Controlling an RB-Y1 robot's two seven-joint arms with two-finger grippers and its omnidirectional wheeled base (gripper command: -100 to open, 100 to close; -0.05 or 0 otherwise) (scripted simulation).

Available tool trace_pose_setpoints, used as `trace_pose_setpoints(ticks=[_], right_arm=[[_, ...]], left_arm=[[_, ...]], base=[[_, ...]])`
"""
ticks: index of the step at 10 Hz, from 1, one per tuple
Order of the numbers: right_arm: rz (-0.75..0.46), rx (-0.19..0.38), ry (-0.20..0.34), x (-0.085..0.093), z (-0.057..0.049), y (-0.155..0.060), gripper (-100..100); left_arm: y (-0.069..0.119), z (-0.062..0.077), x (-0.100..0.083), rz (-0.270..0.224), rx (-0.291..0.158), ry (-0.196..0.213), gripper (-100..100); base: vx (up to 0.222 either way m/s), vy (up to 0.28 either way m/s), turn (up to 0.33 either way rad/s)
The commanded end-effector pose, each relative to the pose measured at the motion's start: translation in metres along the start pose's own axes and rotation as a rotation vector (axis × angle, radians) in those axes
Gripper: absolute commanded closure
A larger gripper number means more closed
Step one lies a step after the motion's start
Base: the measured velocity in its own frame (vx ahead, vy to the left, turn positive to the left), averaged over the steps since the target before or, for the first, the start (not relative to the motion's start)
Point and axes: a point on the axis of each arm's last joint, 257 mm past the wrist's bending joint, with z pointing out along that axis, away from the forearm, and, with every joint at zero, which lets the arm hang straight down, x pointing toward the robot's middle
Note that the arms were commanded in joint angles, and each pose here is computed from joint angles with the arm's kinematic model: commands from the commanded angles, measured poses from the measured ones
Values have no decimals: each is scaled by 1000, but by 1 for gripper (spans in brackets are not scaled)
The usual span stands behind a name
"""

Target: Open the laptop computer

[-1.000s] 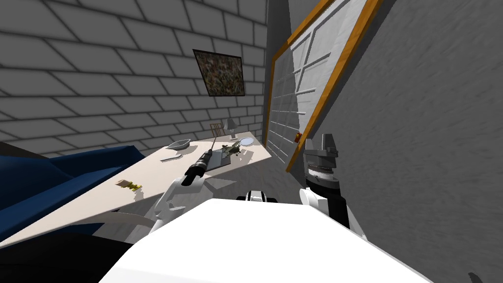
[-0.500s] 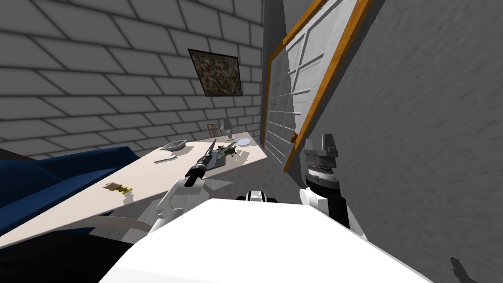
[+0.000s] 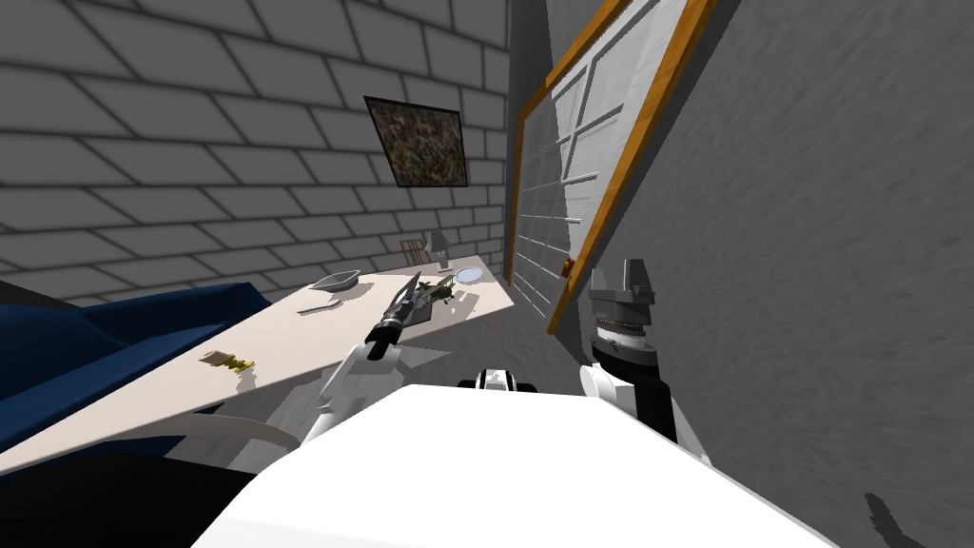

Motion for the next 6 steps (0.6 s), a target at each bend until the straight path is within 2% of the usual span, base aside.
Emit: trace_pose_setpoints(ticks=[1,2,3,4,6], right_arm=[[0,0,0,0,0,0,0],[0,0,0,0,0,0,0],[0,0,0,0,0,0,0],[0,0,0,0,0,0,0],[0,0,0,0,0,0,0]], left_arm=[[10,6,11,70,-10,7,100],[12,9,17,112,-7,7,100],[14,9,18,112,-10,10,100],[9,6,2,106,-16,-2,-100],[8,4,-4,107,-21,-5,-100]], base=[[3,-42,26],[7,-59,24],[8,-48,8],[1,-11,-80],[-3,21,-32]])
